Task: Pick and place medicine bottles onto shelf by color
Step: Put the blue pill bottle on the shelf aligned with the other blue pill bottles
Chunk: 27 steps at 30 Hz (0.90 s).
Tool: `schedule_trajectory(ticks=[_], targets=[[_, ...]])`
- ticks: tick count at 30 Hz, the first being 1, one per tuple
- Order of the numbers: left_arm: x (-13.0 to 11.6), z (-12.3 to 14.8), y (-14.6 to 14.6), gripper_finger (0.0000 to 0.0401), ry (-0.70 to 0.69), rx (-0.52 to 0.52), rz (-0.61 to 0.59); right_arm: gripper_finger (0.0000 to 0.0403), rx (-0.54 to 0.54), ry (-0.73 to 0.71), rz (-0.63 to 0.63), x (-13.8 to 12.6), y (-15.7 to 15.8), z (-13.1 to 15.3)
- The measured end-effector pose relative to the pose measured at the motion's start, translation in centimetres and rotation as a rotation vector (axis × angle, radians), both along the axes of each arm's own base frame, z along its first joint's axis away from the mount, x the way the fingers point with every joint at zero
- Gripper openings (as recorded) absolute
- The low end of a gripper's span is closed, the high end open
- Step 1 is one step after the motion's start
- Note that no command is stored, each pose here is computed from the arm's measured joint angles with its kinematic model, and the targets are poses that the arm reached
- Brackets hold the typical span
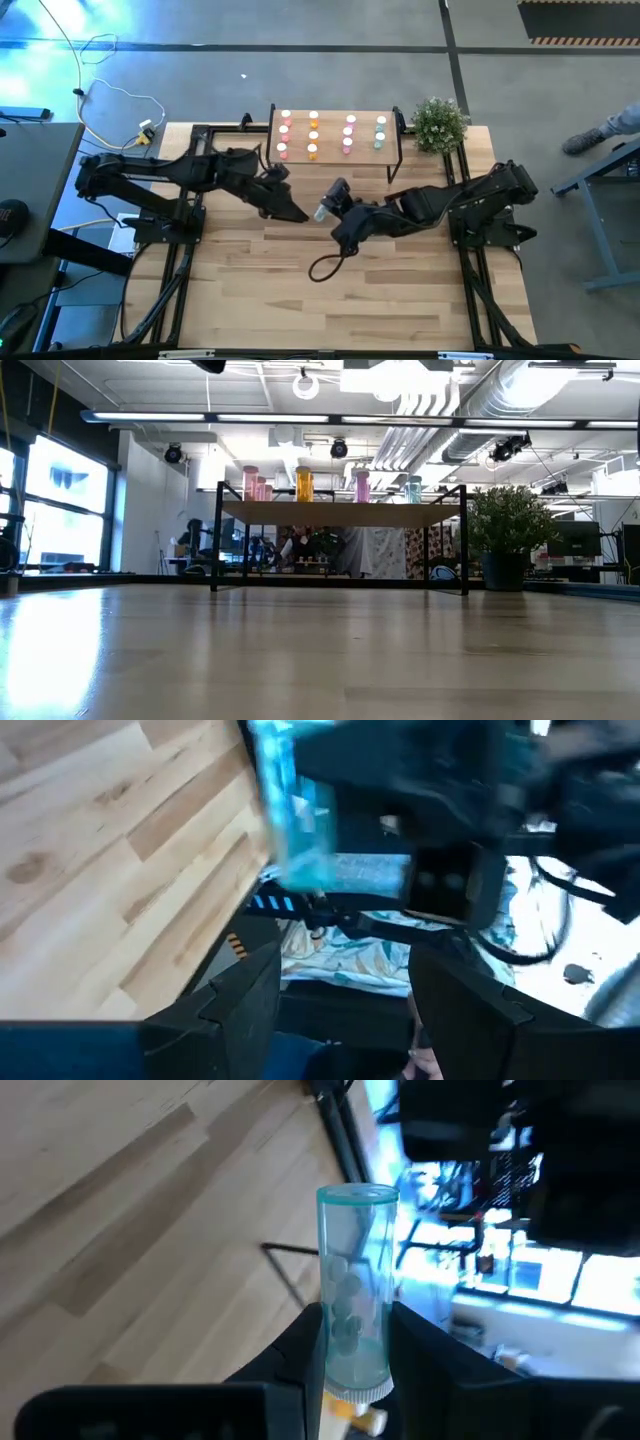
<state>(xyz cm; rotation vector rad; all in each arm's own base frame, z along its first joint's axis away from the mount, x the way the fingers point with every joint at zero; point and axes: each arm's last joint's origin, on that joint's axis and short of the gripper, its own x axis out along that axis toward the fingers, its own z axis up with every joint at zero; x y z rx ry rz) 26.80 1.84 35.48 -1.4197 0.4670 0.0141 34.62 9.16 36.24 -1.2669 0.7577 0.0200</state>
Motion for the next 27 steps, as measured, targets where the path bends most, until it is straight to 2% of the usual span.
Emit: schedule_trajectory(ticks=[5, 17, 21, 27], targets=[[1.1, -0.8, 0.1, 0.0211, 0.014, 0.012, 0.035, 0.0079, -0.053, 0.010, 0.041, 0.1, 0.0, 0.2], [1.3, -1.0, 0.3, 0.0211, 0.025, 0.036, 0.095, 0.0079, -0.130, -0.016, 0.100, 0.5, 0.2, 0.7], [2.0, -1.7, 0.4, 0.0211, 0.046, 0.037, 0.099, 0.0079, -0.133, -0.006, 0.109, 0.6, 0.0, 0.6], [3.3, -2.0, 0.5, 0.0211, -0.005, 0.034, 0.092, 0.0079, -0.134, -0.010, 0.123, 0.6, 0.0, 0.7]])
